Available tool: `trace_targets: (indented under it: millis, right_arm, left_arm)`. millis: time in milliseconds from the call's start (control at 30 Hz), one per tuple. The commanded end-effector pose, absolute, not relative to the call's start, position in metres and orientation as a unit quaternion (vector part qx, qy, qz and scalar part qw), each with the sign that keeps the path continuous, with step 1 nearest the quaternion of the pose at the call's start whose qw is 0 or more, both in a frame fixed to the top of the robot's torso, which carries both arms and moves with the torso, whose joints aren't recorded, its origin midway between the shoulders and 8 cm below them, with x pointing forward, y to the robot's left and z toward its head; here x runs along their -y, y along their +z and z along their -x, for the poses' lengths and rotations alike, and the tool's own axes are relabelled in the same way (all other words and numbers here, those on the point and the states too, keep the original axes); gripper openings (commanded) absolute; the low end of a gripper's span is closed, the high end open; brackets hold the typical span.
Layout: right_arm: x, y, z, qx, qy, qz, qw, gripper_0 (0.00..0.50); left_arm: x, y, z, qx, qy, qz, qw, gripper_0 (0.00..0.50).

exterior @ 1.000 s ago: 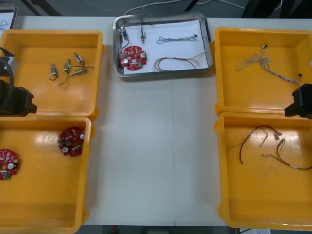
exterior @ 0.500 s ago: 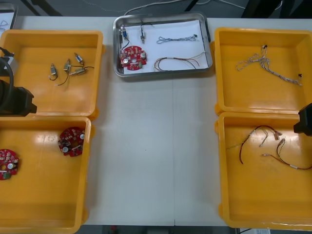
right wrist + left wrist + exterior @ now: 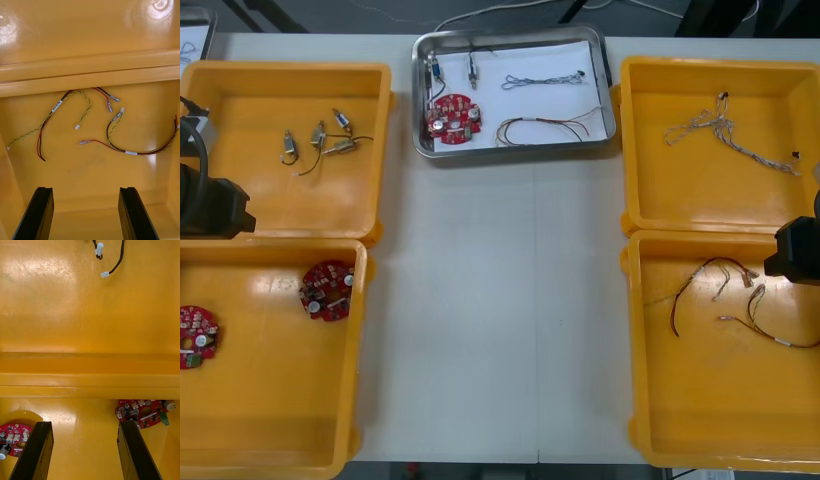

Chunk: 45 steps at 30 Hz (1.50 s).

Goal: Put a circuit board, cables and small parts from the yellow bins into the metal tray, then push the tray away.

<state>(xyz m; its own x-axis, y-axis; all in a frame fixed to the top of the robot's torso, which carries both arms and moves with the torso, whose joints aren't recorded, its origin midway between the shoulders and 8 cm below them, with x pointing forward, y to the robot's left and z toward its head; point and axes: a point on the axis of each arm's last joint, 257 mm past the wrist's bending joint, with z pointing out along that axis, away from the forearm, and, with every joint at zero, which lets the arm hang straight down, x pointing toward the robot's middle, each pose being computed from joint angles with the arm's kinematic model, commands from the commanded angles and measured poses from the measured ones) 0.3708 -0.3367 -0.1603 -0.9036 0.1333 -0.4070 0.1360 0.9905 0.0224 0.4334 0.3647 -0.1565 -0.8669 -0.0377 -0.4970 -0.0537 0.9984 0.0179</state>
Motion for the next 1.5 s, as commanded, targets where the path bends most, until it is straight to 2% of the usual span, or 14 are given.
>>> trace_targets:
  millis: [33, 1500]
  right_arm:
    - [0.3358, -0.1542, -0.3727, -0.973, -0.010, -0.037, 0.227, 0.500]
    - [0.3370, -0.1527, -0.3743, -0.972, -0.018, -0.023, 0.233, 0.500]
  left_arm:
    - [-0.3661, -0.1502, -0.4305, -0.961, 0.000, 0.072, 0.268, 0.500]
    - [-0.3661, -0.1502, -0.4305, -0.961, 0.000, 0.072, 0.268, 0.500]
